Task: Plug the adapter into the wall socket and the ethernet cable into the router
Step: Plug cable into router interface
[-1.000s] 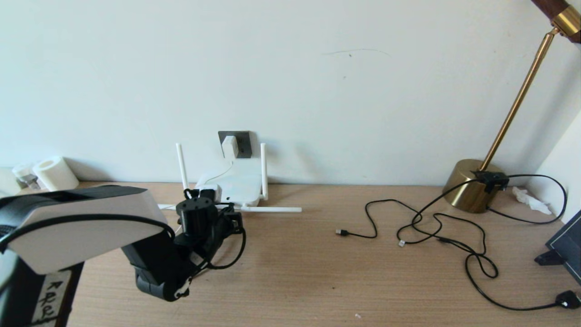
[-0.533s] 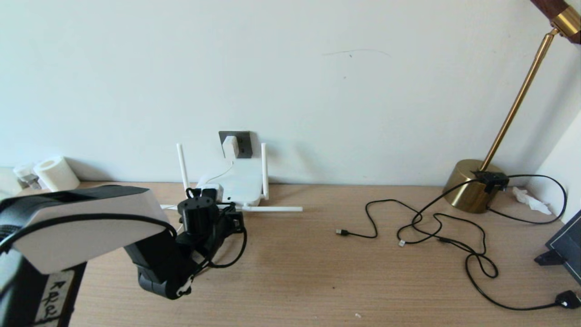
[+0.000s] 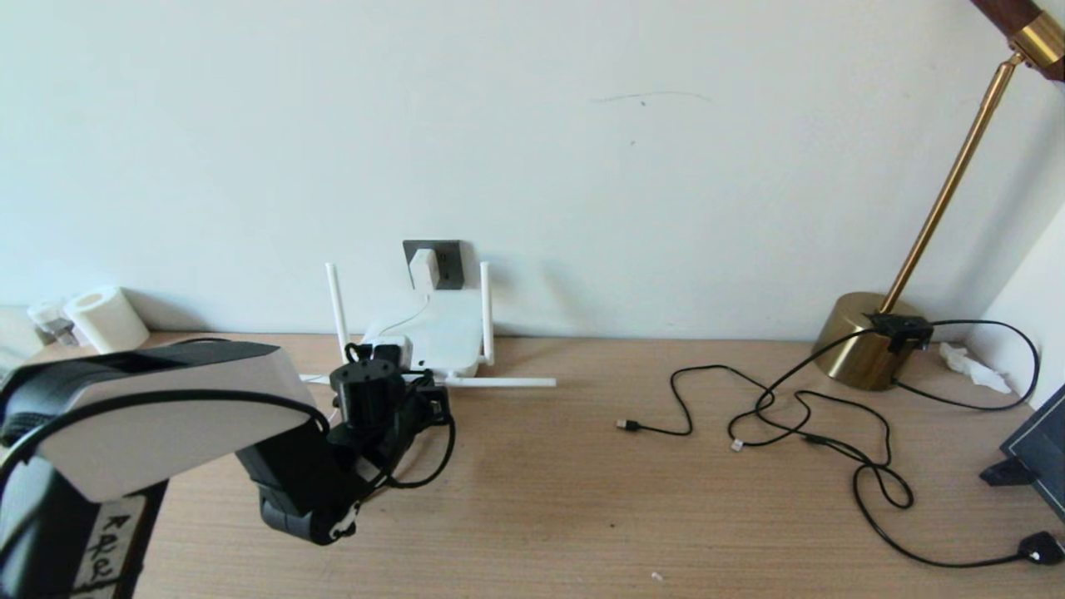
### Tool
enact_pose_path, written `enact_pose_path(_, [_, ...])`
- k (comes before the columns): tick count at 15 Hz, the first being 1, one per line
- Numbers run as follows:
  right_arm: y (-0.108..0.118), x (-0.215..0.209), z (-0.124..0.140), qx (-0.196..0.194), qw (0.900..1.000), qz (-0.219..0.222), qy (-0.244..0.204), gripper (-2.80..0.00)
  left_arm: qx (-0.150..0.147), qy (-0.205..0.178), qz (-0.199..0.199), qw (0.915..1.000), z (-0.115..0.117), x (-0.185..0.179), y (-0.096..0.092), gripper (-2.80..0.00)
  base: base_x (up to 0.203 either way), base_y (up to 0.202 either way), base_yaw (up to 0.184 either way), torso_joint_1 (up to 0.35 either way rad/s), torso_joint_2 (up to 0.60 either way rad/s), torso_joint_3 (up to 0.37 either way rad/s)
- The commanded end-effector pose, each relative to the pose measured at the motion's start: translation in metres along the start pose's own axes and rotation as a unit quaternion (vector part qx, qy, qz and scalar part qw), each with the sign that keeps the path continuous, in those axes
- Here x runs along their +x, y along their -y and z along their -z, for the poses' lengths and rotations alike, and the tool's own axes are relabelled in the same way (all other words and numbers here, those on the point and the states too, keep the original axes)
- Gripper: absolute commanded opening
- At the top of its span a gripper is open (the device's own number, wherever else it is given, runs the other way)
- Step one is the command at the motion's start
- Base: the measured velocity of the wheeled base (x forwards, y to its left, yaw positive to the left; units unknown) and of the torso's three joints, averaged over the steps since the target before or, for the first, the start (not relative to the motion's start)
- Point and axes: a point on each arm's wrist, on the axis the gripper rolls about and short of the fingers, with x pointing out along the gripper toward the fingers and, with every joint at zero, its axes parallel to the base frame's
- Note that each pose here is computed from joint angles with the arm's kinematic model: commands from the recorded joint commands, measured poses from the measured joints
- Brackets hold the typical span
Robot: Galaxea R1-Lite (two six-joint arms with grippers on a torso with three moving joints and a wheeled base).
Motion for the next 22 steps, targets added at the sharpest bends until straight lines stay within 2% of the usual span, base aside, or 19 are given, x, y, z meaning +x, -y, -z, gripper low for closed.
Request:
enact_pose_path(1, [0.000, 0.000, 0.000, 0.000, 1.000, 0.000, -0.001, -2.80, -0.002, 0.005, 0.000, 1.0000, 0.001, 0.002, 0.001, -2.80, 0.000, 0.000, 0.000, 0.000, 0.00, 0.000])
enact_pose_path(9, [0.000, 0.000, 0.000, 0.000, 1.000, 0.000, 0.000, -2.80, -0.001, 0.003, 0.000, 1.0000, 0.004, 0.005, 0.001, -2.80, 0.000, 0.000, 0.000, 0.000, 0.00, 0.000])
enact_pose_path(10, [0.000, 0.000, 0.000, 0.000, 1.000, 0.000, -0.001, -2.80, -0.001, 0.004, 0.000, 1.0000, 0.004, 0.005, 0.001, 0.00, 0.000, 0.000, 0.000, 0.000, 0.00, 0.000])
enact_pose_path(15, [0.000, 0.000, 0.000, 0.000, 1.000, 0.000, -0.001, -2.80, -0.004, 0.006, 0.003, 1.0000, 0.000, -0.001, 0.002, 0.00, 0.000, 0.000, 0.000, 0.000, 0.00, 0.000])
enact_pose_path(22, [0.000, 0.000, 0.000, 0.000, 1.000, 0.000, 0.000, -2.80, -0.001, 0.003, 0.008, 1.0000, -0.007, -0.031, -0.002, 0.00, 0.000, 0.000, 0.000, 0.000, 0.00, 0.000])
